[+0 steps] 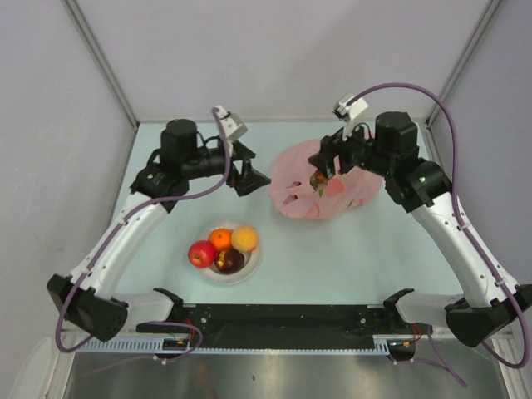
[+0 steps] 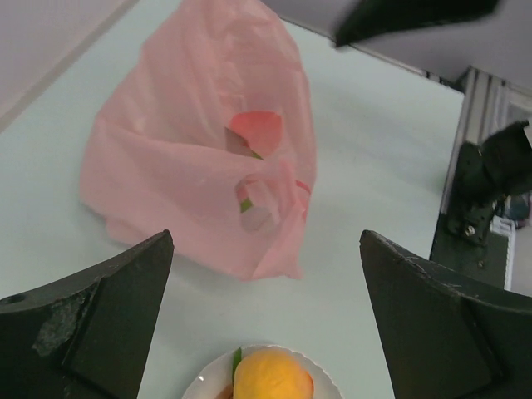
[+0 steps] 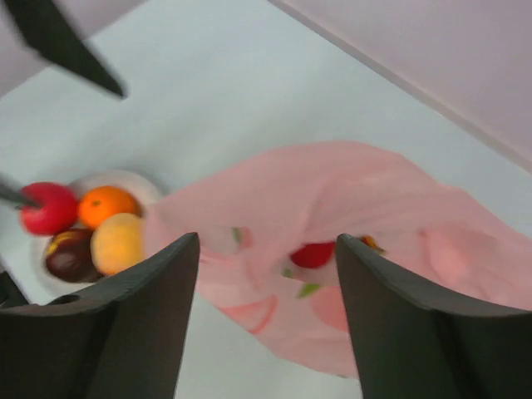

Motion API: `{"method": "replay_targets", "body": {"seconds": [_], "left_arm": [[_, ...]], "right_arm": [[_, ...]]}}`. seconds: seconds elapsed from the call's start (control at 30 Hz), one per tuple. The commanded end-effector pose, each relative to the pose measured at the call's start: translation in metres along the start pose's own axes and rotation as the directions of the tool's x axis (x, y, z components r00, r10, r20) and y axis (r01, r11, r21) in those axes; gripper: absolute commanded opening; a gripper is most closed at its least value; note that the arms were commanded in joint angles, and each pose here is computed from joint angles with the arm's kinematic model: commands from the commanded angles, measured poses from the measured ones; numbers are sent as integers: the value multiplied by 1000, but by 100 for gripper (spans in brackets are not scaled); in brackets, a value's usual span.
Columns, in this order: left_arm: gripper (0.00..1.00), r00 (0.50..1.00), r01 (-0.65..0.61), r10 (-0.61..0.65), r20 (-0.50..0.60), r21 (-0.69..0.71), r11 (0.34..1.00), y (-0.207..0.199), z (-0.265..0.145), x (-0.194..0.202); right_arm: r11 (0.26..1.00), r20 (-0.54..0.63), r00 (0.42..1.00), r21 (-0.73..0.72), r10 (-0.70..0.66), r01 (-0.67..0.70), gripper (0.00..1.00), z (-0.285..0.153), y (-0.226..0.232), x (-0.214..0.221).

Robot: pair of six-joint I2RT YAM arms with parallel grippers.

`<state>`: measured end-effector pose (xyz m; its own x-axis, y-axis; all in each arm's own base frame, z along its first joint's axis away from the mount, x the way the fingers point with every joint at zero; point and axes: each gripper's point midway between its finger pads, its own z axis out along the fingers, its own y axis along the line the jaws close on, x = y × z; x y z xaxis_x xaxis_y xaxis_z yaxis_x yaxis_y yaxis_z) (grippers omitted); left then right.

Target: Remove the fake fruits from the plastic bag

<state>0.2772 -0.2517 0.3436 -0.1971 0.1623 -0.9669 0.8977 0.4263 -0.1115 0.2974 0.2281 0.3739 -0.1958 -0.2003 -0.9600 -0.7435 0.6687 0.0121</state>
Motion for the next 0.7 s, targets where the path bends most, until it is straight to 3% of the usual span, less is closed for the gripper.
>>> {"method": "replay_targets", "body": {"seconds": [0.0,0.03,0.13,0.27,0.33,0.4,0.47,0.53,0.67], "left_arm": [[100,981,-157,173,-83,172,972,-35,34,10],[100,974,-177,199,-111,182,967,-37,42,17],[100,943,-249,279,-183,171,953,-37,65,42],[97,914,-299,320,-251,119,947,-25,94,70],[86,902,-313,321,-290,76,947,-13,101,77],[51,894,-317,318,-314,56,947,-3,112,81],[0,901,-330,319,-295,12,944,6,120,69],[0,915,-333,315,-251,-33,942,19,130,54],[0,970,-241,239,-35,-222,945,52,120,-42]], "right_arm": [[976,-138,983,194,125,-97,64,15,-67,55],[974,-155,979,204,130,-97,55,18,-73,62],[978,-224,967,195,119,-75,47,39,-84,93],[965,-306,936,242,173,-99,47,71,-103,141],[954,-321,925,278,202,-111,52,85,-116,159],[947,-331,916,295,226,-127,55,94,-126,173],[934,-321,907,313,273,-170,57,114,-139,192],[906,-279,913,383,298,-179,59,123,-163,195],[907,-345,913,417,216,-57,59,132,-188,207]]}}
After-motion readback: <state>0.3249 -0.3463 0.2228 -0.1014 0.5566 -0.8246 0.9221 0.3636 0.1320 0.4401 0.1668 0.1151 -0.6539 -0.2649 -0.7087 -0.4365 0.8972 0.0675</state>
